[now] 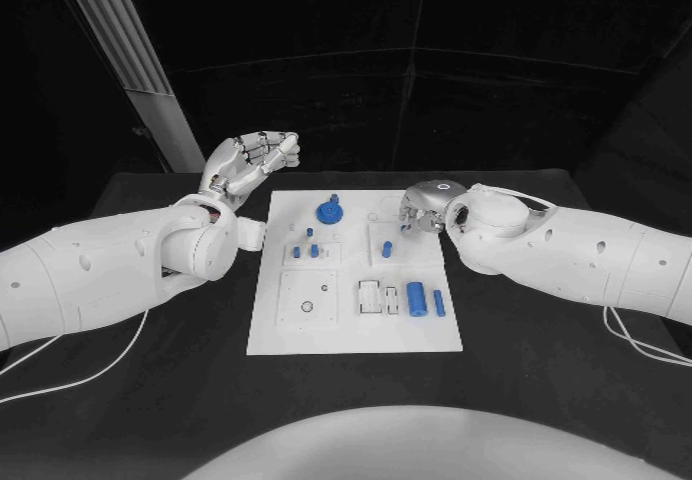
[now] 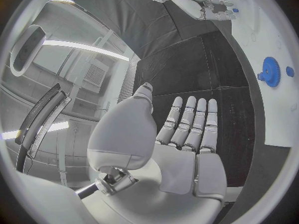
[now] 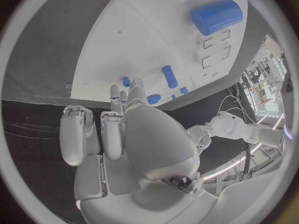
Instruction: Assemble the parts on the task board
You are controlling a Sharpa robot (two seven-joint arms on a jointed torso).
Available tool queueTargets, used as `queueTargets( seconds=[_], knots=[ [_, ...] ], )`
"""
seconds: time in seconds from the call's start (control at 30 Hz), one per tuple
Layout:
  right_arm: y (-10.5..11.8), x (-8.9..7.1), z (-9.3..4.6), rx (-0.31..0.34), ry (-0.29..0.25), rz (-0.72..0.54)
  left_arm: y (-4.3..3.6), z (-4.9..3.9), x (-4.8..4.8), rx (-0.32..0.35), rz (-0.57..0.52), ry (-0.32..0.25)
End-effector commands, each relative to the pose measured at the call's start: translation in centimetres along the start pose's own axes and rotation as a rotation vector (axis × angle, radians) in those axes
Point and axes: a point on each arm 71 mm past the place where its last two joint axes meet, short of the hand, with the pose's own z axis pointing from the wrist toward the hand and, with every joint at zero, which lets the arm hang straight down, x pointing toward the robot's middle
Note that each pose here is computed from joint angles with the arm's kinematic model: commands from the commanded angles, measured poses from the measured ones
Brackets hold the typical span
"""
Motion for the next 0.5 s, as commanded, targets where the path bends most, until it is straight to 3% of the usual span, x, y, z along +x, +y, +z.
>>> queueTargets(
  seconds=[0.03, 0.5],
  knots=[
    [-0.15, 0.10, 0.08, 0.018, 0.028, -0.019, -1.88, -0.17, -0.04, 0.256, -0.004, 0.001],
    [-0.15, 0.41, 0.22, 0.025, 0.052, -0.027, -1.80, -0.12, -0.11, 0.249, -0.004, 0.001]
  ],
)
